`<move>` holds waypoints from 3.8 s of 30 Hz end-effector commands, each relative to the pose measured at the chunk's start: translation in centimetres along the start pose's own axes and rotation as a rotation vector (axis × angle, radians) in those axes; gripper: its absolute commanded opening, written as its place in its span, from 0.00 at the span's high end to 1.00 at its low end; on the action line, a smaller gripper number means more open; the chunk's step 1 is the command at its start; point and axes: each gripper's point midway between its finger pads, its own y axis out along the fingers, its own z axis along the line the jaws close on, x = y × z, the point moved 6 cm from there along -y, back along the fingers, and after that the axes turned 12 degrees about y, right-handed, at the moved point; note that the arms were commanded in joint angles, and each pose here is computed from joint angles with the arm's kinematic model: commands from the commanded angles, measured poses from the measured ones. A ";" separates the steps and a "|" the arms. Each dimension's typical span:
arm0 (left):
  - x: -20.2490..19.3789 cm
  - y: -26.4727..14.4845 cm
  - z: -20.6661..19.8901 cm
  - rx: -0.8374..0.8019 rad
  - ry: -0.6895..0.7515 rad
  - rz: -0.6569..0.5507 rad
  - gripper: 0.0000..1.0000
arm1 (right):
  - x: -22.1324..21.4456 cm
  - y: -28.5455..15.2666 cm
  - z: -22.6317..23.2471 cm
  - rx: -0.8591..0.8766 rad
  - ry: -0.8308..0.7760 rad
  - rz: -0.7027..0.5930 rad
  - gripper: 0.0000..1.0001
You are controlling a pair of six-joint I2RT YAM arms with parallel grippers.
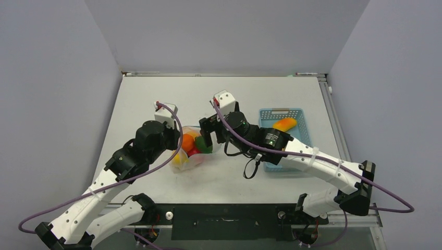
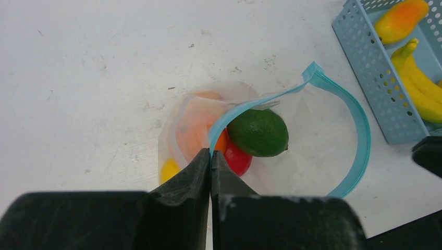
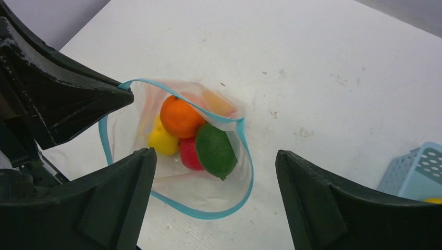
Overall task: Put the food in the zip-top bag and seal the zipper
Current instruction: Place the fake fruit in the zipper food storage bag, then pick up the fake fruit from the bin.
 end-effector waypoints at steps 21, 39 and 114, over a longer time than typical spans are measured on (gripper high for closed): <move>1.6 -0.7 0.2 -0.011 -0.026 -0.081 1.00 | -1.5 -7.4 -16.0 -0.673 0.224 0.006 0.14; 1.9 -1.4 -0.1 -0.059 -0.043 -0.110 1.00 | -7.1 -8.1 -26.6 -1.090 0.430 0.190 0.12; 1.3 -1.0 -0.1 -0.067 -0.051 -0.090 1.00 | -7.5 -7.4 -30.6 -1.069 0.685 0.032 0.72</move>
